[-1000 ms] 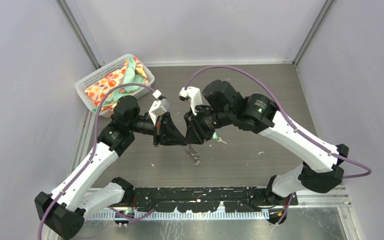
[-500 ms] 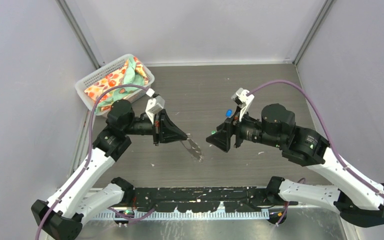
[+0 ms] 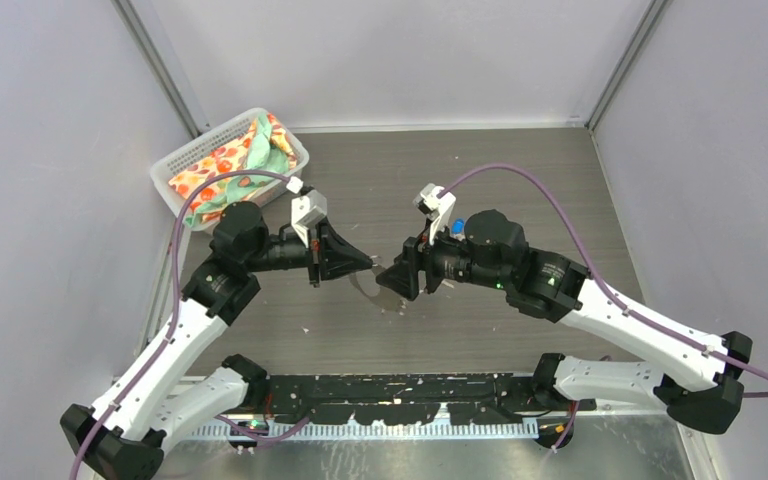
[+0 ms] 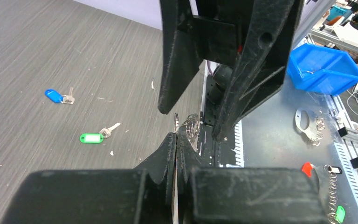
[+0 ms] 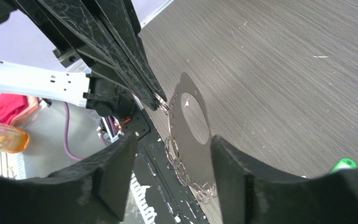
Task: Put the keys on the keyring
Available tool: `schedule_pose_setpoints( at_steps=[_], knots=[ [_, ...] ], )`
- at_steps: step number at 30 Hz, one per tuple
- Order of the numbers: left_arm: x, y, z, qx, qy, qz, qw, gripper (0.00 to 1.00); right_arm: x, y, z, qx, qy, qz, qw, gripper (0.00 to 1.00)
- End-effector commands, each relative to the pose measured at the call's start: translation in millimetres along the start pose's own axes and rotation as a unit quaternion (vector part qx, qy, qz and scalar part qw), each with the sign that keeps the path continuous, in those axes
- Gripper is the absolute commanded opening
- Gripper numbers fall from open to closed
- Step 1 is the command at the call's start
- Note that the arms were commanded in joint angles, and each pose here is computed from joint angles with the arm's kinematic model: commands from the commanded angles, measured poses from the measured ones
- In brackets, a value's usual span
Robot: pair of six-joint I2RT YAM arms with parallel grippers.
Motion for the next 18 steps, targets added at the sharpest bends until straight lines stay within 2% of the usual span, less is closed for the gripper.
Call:
schedule_pose_setpoints(
  at_steps=[1,4,6,13,16,18],
  knots=[
    [-10,3,-7,0.000,-0.030,-0.016,0.999,0.00,-21,1,4,-0.005,0.025,-0.049,0.998,0.56],
    [-11,3,-5,-0.006,-0.030,-0.019,0.999,0.00,-14,2,4,-0.008,0.027,-0.042,0.999,0.41],
    [-12,3,-4,-0.009,-0.028,-0.021,0.999,0.00,-5,1,5,-0.011,0.027,-0.030,0.999,0.37],
    [-13,3,-4,-0.010,-0.025,-0.024,0.999,0.00,11,-5,4,-0.001,0.031,-0.014,0.999,0.38],
    [-12,3,-4,-0.011,-0.025,-0.023,0.999,0.00,7,-7,1,0.012,0.033,-0.028,0.999,0.24],
    [-11,3,-4,-0.012,-0.025,-0.022,0.999,0.00,1,-4,-2,0.021,0.034,-0.043,0.998,0.09]
  ],
)
Point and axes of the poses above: each gripper's point midway between its finger pads, its own y axis back along the fingers, its own z axis along the line the jaws close on, x = y × z, the point moved 2 cm from there along y, back along the fingers, and after that the axes turned 12 degrees about y, right-handed, at the moved point
